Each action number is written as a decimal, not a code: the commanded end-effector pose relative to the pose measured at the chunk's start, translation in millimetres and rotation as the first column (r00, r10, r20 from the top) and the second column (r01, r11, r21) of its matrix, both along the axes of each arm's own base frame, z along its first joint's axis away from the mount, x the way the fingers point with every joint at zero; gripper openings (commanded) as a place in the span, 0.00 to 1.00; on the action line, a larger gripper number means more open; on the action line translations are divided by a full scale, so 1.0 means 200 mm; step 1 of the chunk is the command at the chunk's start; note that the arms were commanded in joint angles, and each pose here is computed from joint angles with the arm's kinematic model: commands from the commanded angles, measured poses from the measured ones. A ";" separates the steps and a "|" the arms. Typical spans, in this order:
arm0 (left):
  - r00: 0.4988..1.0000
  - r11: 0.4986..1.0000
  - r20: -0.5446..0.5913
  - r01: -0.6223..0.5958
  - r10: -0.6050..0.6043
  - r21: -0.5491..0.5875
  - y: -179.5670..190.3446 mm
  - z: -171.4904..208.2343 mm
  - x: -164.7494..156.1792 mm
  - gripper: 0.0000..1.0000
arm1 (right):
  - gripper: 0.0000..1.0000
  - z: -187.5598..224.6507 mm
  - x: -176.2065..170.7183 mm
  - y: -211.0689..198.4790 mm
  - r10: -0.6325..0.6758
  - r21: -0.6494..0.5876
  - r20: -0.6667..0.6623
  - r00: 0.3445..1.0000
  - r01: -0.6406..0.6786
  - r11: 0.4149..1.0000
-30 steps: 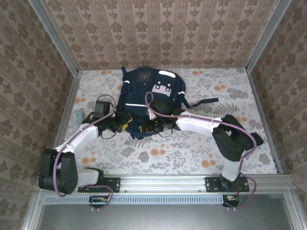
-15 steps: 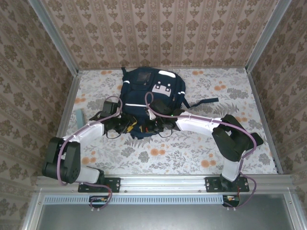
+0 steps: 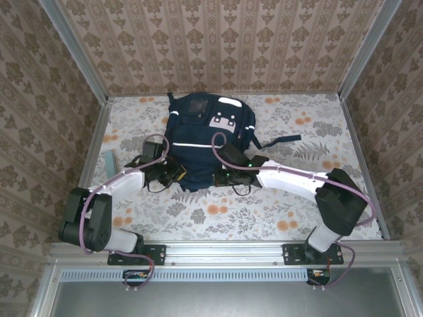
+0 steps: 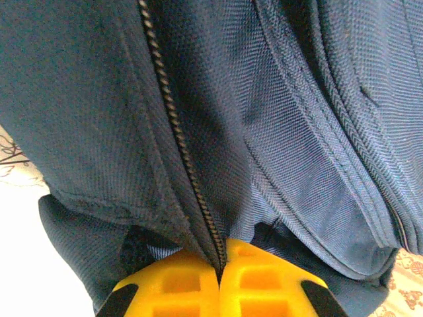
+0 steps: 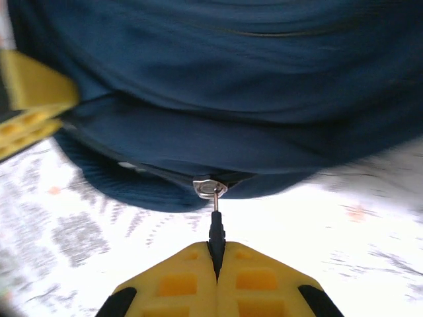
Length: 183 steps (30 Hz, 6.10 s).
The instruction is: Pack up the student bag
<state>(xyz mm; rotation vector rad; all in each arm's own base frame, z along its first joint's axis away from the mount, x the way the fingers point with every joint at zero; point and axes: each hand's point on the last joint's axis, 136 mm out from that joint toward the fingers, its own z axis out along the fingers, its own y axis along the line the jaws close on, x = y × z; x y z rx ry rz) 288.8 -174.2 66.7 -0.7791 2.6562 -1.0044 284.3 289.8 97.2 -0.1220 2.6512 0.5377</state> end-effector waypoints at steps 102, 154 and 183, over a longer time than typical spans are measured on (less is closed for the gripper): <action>0.141 -0.056 -0.161 0.558 -0.977 0.828 -1.13 0.18 -0.10 0.49 | 0.92 0.08 -0.01 -1.26 -0.627 0.185 -0.152 0.764 0.645 0.741; 0.187 0.142 0.069 0.406 -0.980 0.903 -1.00 0.43 -0.05 0.08 | 0.19 -0.08 0.77 -0.92 -0.408 -0.074 -0.192 0.893 0.401 0.913; 0.193 0.147 0.071 0.416 -0.979 0.897 -1.00 0.42 -0.06 0.08 | 0.23 -0.01 0.75 -0.91 -0.346 -0.113 -0.139 0.928 0.333 0.936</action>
